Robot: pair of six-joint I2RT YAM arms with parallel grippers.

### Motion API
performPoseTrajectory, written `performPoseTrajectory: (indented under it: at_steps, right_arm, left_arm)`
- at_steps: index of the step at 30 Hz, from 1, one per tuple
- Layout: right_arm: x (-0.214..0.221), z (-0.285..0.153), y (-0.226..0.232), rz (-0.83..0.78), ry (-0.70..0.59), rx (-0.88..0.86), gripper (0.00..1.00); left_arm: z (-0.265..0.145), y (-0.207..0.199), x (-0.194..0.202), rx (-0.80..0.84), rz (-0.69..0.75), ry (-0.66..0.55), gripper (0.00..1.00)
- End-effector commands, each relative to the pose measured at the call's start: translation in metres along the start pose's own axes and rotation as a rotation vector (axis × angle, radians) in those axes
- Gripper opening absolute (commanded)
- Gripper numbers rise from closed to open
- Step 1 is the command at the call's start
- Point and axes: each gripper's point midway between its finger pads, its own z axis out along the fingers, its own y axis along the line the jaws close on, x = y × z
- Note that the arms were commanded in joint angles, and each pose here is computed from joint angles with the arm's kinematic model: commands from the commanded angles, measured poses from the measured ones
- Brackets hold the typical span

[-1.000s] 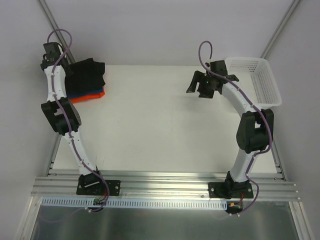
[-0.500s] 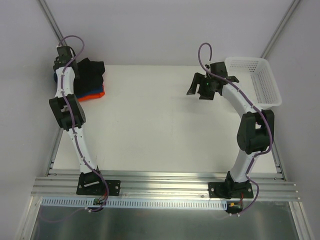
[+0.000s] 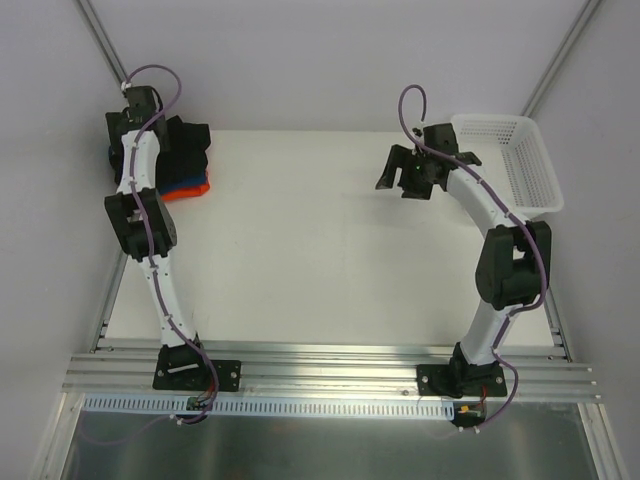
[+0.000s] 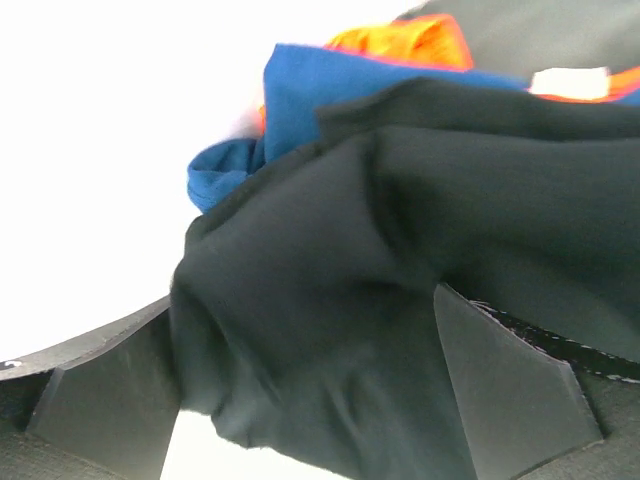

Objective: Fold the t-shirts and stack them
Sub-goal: Neatly place the folded tshirt to the corner

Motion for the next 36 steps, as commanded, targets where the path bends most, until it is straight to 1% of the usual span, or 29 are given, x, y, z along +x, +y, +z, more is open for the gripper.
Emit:
performPoseTrajectory:
  at_steps: [1,2,4,5,6,7,8,9,10,11,12,13,14,15,16,17,18,19,20,21,22,25,26,28,29,33,36]
  right_arm:
    - [-0.034,-0.037,0.012,-0.073,-0.111,-0.015,0.86]
    - [-0.036,-0.040,0.010,-0.078,-0.112,-0.014,0.87]
    - [-0.043,-0.048,0.005,-0.084,-0.114,-0.010,0.88]
    - [-0.046,-0.050,-0.001,-0.073,-0.117,0.003,0.88]
    - [-0.050,-0.056,-0.006,-0.046,-0.121,0.019,0.88]
    - [-0.057,-0.062,-0.019,-0.026,-0.135,0.051,0.89]
    - [-0.061,-0.068,-0.029,-0.023,-0.150,0.092,0.91]
    - [-0.065,-0.078,-0.036,-0.021,-0.150,0.132,0.92]
    - [-0.068,-0.084,-0.050,-0.050,-0.138,0.190,0.93]
    - [-0.071,-0.092,-0.068,-0.059,-0.132,0.297,0.94]
    - [-0.052,-0.092,-0.085,-0.048,-0.021,0.379,0.96]
    - [-0.067,-0.109,-0.093,-0.058,-0.046,0.451,0.99]
    - [-0.066,-0.119,-0.101,-0.056,-0.033,0.505,0.99]
    - [-0.068,-0.136,-0.102,-0.053,-0.057,0.510,1.00]
    - [-0.057,-0.136,-0.107,-0.047,-0.044,0.516,1.00]
    - [-0.058,-0.145,-0.103,-0.043,-0.077,0.511,1.00]
    - [-0.058,-0.151,-0.098,-0.040,-0.098,0.498,0.99]
    - [-0.058,-0.168,-0.088,-0.038,-0.140,0.477,1.00]
    - [-0.055,-0.173,-0.082,-0.019,-0.150,0.451,1.00]
    - [-0.053,-0.181,-0.076,-0.018,-0.164,0.433,1.00]
    - [-0.054,-0.197,-0.066,-0.023,-0.203,0.409,0.97]
    - [-0.048,-0.211,-0.054,-0.011,-0.237,0.368,0.97]
    - [-0.045,-0.223,-0.049,-0.009,-0.265,0.355,0.97]
    - [-0.034,-0.222,-0.045,-0.008,-0.261,0.323,0.97]
    - [-0.030,-0.232,-0.040,-0.015,-0.286,0.308,0.97]
    - [-0.009,-0.229,-0.052,-0.004,-0.258,0.342,0.97]
    - [-0.002,-0.230,-0.060,-0.045,-0.245,0.371,0.97]
  left_arm:
    - [-0.106,0.024,-0.087,-0.006,-0.039,-0.249,0.99]
    - [-0.136,0.025,-0.101,0.042,-0.050,-0.306,0.99]
    - [-0.168,0.003,-0.106,0.127,-0.052,-0.342,0.99]
    - [-0.199,0.000,-0.115,0.193,-0.065,-0.395,0.99]
    - [-0.215,-0.024,-0.110,0.266,-0.055,-0.395,0.99]
    - [-0.239,-0.029,-0.113,0.316,-0.060,-0.426,0.99]
    - [-0.256,-0.045,-0.112,0.402,-0.077,-0.430,0.99]
    - [-0.262,-0.054,-0.103,0.440,-0.075,-0.407,0.99]
    - [-0.290,-0.076,-0.101,0.513,-0.054,-0.427,0.99]
    - [-0.300,-0.087,-0.096,0.553,-0.051,-0.421,0.99]
    - [-0.306,-0.103,-0.086,0.605,-0.053,-0.393,0.99]
    - [-0.323,-0.123,-0.076,0.670,-0.016,-0.382,0.99]
    - [-0.332,-0.133,-0.070,0.705,0.004,-0.377,0.99]
    - [-0.334,-0.146,-0.057,0.726,0.032,-0.354,0.99]
    - [-0.336,-0.154,-0.051,0.728,0.050,-0.344,0.99]
    - [-0.344,-0.169,-0.043,0.735,0.092,-0.343,0.99]
    - [-0.342,-0.174,-0.038,0.713,0.107,-0.336,0.99]
    - [-0.339,-0.178,-0.035,0.698,0.119,-0.329,0.99]
    - [-0.343,-0.188,-0.030,0.718,0.142,-0.329,0.99]
    - [-0.344,-0.190,-0.031,0.717,0.146,-0.332,0.99]
    - [-0.341,-0.194,-0.030,0.694,0.149,-0.328,0.99]
    - [-0.340,-0.203,-0.030,0.685,0.168,-0.332,0.99]
    - [-0.339,-0.204,-0.031,0.672,0.175,-0.339,0.99]
    - [-0.347,-0.210,-0.030,0.691,0.178,-0.346,0.99]
    - [-0.352,-0.214,-0.029,0.721,0.174,-0.345,0.99]
    - [-0.366,-0.217,-0.035,0.758,0.160,-0.364,0.99]
    - [-0.371,-0.215,-0.036,0.763,0.152,-0.371,0.99]
